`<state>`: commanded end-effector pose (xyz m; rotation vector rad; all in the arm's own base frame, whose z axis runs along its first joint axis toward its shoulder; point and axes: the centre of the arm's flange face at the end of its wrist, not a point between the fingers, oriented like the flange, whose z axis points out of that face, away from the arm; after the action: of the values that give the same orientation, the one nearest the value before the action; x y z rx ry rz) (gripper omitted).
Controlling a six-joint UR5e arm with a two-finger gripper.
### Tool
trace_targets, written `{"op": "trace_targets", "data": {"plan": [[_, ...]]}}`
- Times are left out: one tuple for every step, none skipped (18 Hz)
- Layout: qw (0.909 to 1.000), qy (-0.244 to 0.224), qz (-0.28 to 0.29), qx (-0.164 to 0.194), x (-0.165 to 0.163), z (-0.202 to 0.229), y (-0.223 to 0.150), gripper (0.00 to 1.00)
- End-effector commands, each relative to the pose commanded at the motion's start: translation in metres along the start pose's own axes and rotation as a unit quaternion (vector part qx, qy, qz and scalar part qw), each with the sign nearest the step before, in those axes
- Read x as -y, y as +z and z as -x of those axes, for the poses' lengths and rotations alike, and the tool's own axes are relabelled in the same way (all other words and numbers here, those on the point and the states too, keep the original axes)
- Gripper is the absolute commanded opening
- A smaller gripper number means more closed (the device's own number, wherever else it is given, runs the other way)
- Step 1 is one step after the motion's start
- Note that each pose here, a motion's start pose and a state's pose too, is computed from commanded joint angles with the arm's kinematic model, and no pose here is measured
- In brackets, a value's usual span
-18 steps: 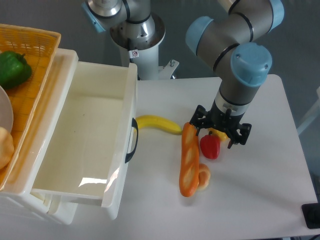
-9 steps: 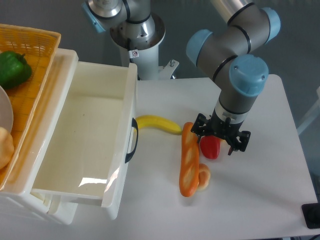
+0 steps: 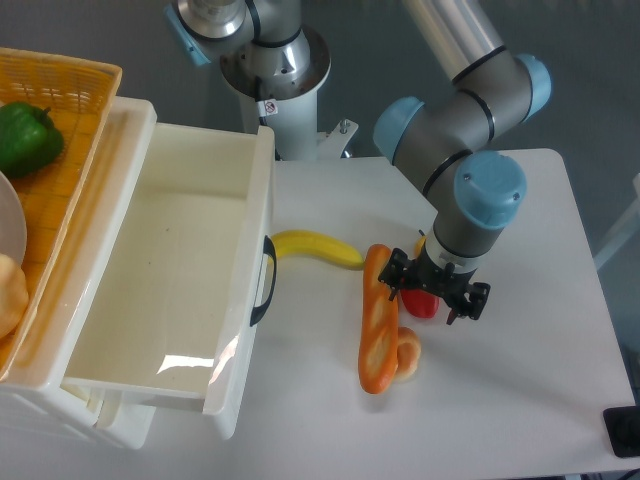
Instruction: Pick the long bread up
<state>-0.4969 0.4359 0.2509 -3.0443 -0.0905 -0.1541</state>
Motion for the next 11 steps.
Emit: {"op": "trace_targets", "data": {"plan": [[1.0000, -0.001, 0.004, -0.006, -0.002, -0.004, 0.007, 1.00], [1.0000, 0.000, 0.004, -0.008, -0.002, -0.005, 0.009, 1.00], [0.9999, -0.001, 0.005, -0.009, -0.002, -0.005, 0.010, 1.00], [0.9998, 0.000, 0.009, -0.016, -0.004, -0.010, 0.017, 1.00], [0.9998, 0.001, 0.012, -0.018, -0.006, -0.011, 0.022, 1.00], [0.9997, 0.002, 0.012, -0.020, -0.005, -0.011, 0.025, 1.00], [0.9997, 0.003, 0.014, -0.022, -0.005, -0.013, 0.028, 1.00], [0.9996, 0.003, 0.015, -0.023, -0.005, -0.013, 0.029, 1.00], [0.9995, 0.003, 0.017, -0.026, -0.006, -0.014, 0.033, 1.00], [0.9995, 0.005, 0.017, -0.027, -0.004, -0.016, 0.035, 1.00], [0.9995, 0.006, 0.017, -0.027, -0.003, -0.017, 0.035, 1.00]]}}
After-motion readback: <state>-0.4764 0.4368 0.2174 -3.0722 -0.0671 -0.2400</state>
